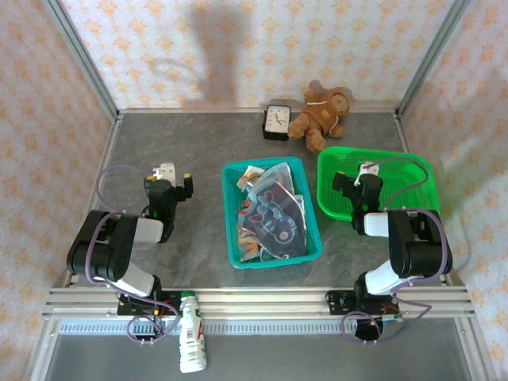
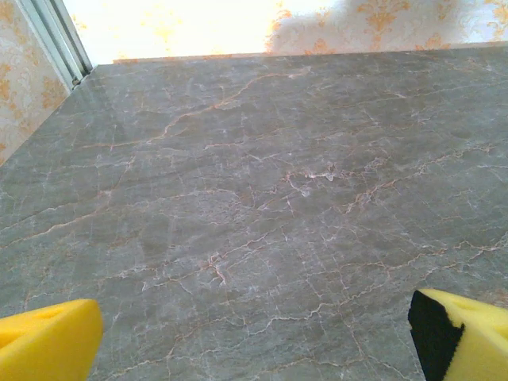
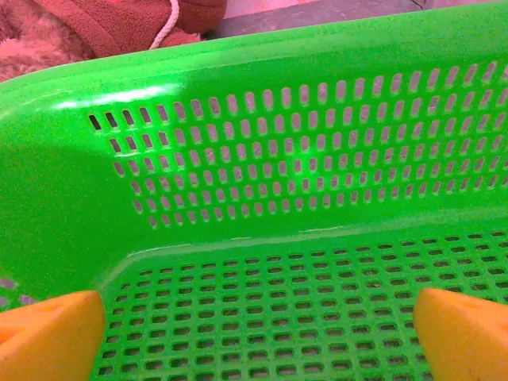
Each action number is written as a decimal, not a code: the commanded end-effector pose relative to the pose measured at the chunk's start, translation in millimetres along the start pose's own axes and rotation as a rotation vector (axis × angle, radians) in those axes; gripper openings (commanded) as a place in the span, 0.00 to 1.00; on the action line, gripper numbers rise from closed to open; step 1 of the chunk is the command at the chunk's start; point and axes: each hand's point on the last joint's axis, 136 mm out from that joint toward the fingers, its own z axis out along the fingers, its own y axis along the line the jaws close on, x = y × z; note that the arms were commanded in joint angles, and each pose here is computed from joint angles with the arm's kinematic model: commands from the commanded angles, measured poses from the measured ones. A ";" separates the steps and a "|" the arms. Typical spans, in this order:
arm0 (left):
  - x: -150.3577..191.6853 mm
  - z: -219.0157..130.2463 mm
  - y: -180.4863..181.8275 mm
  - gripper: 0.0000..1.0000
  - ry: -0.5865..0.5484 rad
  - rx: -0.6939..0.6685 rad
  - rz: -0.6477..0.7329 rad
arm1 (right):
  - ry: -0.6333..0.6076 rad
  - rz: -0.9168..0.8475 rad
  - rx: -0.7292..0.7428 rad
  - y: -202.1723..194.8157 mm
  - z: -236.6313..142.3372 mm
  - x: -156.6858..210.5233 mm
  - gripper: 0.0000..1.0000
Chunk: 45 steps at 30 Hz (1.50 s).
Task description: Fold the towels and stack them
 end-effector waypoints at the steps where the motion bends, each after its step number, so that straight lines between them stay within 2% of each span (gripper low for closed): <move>1: -7.2 2.2 5.6 1.00 -0.014 -0.024 -0.005 | -0.025 0.013 -0.004 1.1 0.6 -8.1 0.99; 29: -6.4 6.3 9.4 1.00 0.009 -0.023 -0.028 | -0.025 0.013 -0.005 1.2 0.8 -8.1 0.99; 34: -33.4 -7.6 18.0 1.00 0.016 -0.061 -0.035 | -0.020 0.019 0.010 -0.1 -5.2 -18.9 0.99; 38: -69.9 -33.2 41.3 1.00 0.078 -0.173 -0.138 | 0.031 0.095 0.132 -17.0 -23.2 -43.5 0.99; 40: -80.9 -45.8 47.8 1.00 0.119 -0.203 -0.217 | 0.000 0.114 0.124 -15.8 -34.7 -57.1 0.99; 44: -100.6 -70.0 46.1 1.00 0.207 -0.179 -0.371 | -0.091 0.249 0.140 -21.1 -63.0 -85.3 0.99; 45: -103.3 -71.9 37.4 1.00 0.223 -0.123 -0.400 | -0.096 0.311 0.162 -25.1 -69.2 -89.4 0.99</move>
